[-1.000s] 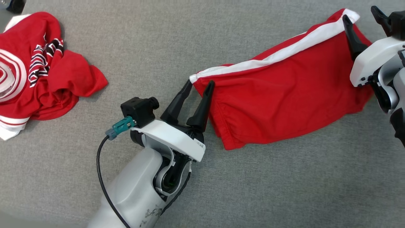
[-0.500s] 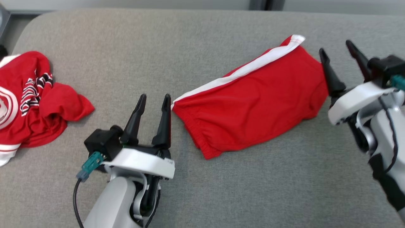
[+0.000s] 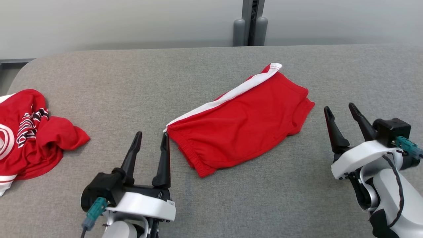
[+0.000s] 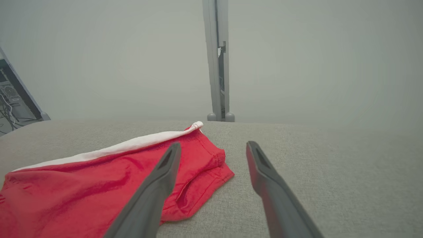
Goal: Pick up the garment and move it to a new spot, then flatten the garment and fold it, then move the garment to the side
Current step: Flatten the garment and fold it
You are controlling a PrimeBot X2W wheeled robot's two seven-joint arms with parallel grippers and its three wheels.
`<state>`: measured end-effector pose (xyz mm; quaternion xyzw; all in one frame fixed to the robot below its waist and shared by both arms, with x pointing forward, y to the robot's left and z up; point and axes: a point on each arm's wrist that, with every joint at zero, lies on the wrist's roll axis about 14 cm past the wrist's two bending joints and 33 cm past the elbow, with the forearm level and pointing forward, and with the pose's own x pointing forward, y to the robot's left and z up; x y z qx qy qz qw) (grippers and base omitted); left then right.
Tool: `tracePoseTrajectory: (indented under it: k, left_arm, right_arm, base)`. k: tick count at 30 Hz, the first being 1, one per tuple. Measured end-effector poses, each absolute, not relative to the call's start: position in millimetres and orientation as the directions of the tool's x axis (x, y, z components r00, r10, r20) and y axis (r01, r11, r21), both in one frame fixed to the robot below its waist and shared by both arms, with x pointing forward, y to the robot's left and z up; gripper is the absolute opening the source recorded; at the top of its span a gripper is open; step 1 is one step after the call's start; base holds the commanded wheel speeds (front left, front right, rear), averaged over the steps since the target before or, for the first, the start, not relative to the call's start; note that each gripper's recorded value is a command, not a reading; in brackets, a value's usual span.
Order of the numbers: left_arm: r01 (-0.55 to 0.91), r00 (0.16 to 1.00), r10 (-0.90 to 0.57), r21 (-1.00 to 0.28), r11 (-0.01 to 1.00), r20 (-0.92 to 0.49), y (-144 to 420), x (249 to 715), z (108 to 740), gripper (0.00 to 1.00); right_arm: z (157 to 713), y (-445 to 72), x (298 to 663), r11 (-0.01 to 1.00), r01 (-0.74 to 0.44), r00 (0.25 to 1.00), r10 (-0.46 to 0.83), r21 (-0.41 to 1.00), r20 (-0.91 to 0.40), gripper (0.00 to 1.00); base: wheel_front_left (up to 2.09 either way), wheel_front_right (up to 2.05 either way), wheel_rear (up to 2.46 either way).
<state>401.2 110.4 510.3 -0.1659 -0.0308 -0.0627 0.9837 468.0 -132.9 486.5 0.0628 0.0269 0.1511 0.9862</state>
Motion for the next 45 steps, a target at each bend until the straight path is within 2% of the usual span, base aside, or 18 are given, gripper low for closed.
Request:
tracePoseTrajectory:
  k: [5, 10, 16, 22, 31, 34, 35, 45]
  left_arm:
    - [0.133, 0.990, -0.112, -0.306, 0.943, 0.087, 110.0, 393.9, 512.2, 1.00]
    - [0.132, 0.991, -0.116, -0.306, 0.943, 0.070, 108.1, 389.8, 507.3, 1.00]
    - [0.116, 0.993, -0.106, -0.296, 0.948, 0.047, 112.3, 390.5, 500.3, 1.00]
    - [0.088, 0.996, -0.083, -0.281, 0.956, 0.028, 120.9, 391.2, 494.5, 1.00]
    - [0.065, 0.998, -0.065, -0.268, 0.961, 0.009, 127.3, 390.4, 489.1, 1.00]
    - [0.064, 0.998, -0.064, -0.269, 0.961, 0.008, 127.6, 389.3, 488.9, 1.00]
    - [0.064, 0.998, -0.064, -0.269, 0.961, 0.008, 127.5, 389.1, 489.2, 1.00]
    - [0.084, 0.996, -0.081, -0.273, 0.958, 0.020, 121.9, 389.6, 493.0, 1.00]
  right_arm:
    - [460.0, -142.1, 477.9, 0.941, -0.200, 0.961, 0.243, 0.273, -0.131, 1.00]
    - [453.5, -138.4, 510.2, 0.933, -0.165, 0.948, 0.240, 0.320, -0.211, 1.00]
    - [433.1, -127.2, 536.9, 0.941, -0.142, 0.907, 0.249, 0.308, -0.340, 1.00]
    - [403.0, -119.1, 545.1, 0.956, -0.129, 0.839, 0.247, 0.263, -0.485, 1.00]
    - [381.4, -108.7, 546.8, 0.960, -0.134, 0.774, 0.256, 0.245, -0.579, 1.00]
    - [380.8, -106.2, 545.2, 0.959, -0.135, 0.765, 0.261, 0.249, -0.588, 0.11]
    - [381.1, -106.0, 544.8, 0.959, -0.135, 0.765, 0.261, 0.250, -0.589, 0.00]
    - [388.3, -116.9, 541.5, 0.960, -0.105, 0.808, 0.234, 0.258, -0.540, 0.00]
  base:
    - [0.00, 0.00, 0.00]
    - [0.00, 0.00, 0.00]
    - [0.00, 0.00, 0.00]
    - [0.00, 0.00, 0.00]
    - [0.00, 0.00, 0.00]
    - [0.00, 0.00, 0.00]
    - [0.00, 0.00, 0.00]
    - [0.00, 0.00, 0.00]
